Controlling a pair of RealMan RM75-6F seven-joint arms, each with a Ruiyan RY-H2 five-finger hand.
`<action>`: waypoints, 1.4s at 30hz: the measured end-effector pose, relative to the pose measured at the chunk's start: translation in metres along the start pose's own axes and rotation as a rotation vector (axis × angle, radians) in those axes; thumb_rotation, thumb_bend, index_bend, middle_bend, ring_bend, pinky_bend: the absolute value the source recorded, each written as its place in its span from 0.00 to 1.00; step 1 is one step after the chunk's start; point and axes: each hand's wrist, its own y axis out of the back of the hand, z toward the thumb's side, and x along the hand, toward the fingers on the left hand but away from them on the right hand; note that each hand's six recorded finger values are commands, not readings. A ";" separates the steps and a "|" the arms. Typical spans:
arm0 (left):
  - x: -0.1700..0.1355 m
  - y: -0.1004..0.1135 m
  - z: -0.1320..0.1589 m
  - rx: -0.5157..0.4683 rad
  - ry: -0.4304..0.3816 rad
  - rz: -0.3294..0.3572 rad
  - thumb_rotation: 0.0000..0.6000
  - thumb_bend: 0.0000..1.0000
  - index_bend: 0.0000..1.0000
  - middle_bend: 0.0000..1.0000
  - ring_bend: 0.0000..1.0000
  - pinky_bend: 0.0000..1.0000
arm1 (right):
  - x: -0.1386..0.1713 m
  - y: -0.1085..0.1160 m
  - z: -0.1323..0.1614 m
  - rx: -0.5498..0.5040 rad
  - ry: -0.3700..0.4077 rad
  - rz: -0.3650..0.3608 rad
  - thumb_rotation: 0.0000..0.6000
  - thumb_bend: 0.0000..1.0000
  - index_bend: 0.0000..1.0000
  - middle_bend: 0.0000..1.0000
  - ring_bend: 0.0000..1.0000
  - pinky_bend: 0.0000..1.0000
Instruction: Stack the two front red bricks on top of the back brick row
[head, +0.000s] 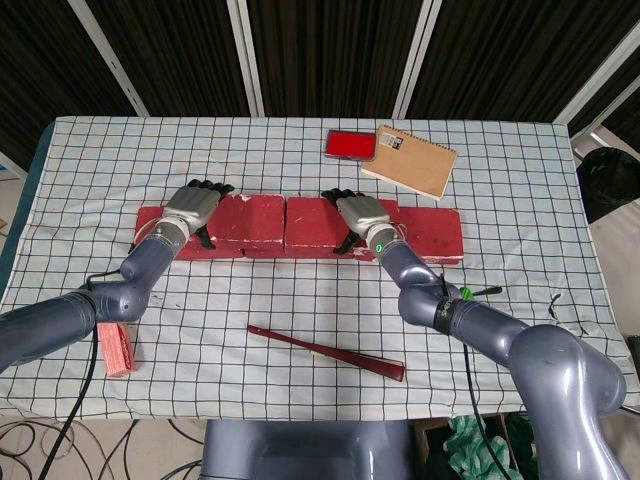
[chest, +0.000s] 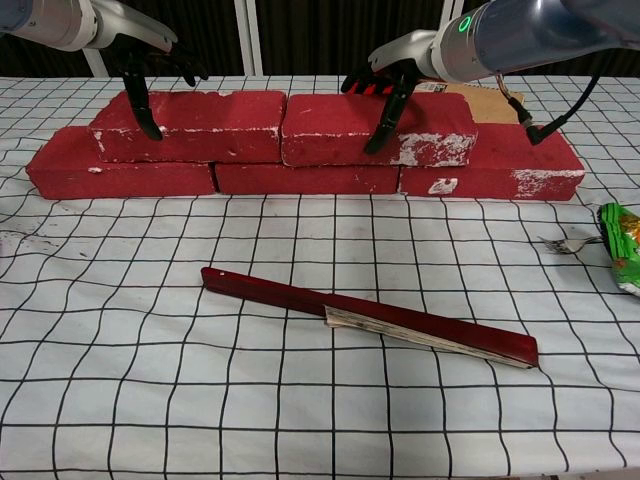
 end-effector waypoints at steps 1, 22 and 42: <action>0.000 0.000 0.000 0.000 0.000 0.000 1.00 0.00 0.05 0.06 0.00 0.00 | 0.000 0.000 0.000 0.001 0.000 0.000 1.00 0.09 0.01 0.00 0.00 0.09; 0.000 0.000 0.002 -0.001 -0.001 0.000 1.00 0.00 0.05 0.06 0.00 0.00 | 0.000 0.002 -0.003 0.003 -0.005 -0.008 1.00 0.03 0.00 0.00 0.00 0.09; -0.002 0.002 -0.002 -0.006 0.006 0.007 1.00 0.00 0.05 0.06 0.00 0.00 | 0.001 0.004 0.002 -0.012 -0.003 -0.035 1.00 0.02 0.00 0.00 0.00 0.09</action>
